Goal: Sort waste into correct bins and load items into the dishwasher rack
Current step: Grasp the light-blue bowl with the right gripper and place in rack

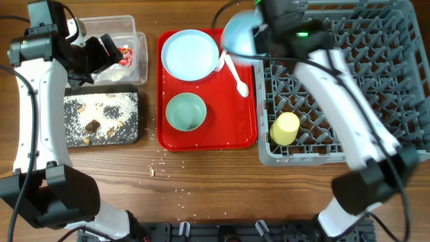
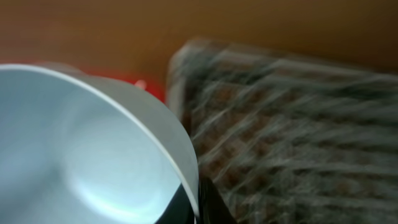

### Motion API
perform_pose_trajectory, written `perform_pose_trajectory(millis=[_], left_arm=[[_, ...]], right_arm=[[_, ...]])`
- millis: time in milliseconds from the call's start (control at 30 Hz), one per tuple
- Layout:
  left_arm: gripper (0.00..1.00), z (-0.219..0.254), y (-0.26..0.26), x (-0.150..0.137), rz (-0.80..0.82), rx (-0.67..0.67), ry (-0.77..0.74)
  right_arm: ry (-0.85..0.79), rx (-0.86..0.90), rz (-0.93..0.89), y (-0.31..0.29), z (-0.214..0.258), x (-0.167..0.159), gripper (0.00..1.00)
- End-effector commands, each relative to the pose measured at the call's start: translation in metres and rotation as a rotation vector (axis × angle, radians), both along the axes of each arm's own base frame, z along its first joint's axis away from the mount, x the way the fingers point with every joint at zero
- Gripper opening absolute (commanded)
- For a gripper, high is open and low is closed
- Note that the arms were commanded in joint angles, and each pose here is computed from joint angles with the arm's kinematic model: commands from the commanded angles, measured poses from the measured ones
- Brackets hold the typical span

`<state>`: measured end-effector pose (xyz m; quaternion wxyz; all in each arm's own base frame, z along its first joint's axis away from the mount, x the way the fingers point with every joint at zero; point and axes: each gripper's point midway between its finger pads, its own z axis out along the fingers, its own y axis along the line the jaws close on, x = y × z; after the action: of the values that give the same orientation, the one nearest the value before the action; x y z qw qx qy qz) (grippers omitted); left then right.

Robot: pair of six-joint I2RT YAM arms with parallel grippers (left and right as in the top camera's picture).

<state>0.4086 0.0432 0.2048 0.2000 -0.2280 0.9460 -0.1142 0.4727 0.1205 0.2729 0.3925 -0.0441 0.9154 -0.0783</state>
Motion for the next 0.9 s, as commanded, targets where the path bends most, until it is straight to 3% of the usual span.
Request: perform_pose_trajectory(millis=[0,200,433,867], left_arm=[[1.00,0.004,0.002,0.001,0.015,0.003,-0.010],[1.00,0.004,0.002,0.001,0.015,0.003,-0.010],[1.00,0.004,0.002,0.001,0.015,0.003,-0.010],[1.00,0.004,0.002,0.001,0.015,0.003,-0.010]], right_arm=[[-0.184,-0.195,-0.389,-0.092,0.025,0.022,0.04],[-0.219,-0.387,-0.454,-0.125,-0.005,0.069,0.04],[-0.146,-0.734,-0.360,-0.114,-0.035,0.098,0.04],[0.006,-0.826,-0.239,-0.087,-0.097,0.095,0.04]])
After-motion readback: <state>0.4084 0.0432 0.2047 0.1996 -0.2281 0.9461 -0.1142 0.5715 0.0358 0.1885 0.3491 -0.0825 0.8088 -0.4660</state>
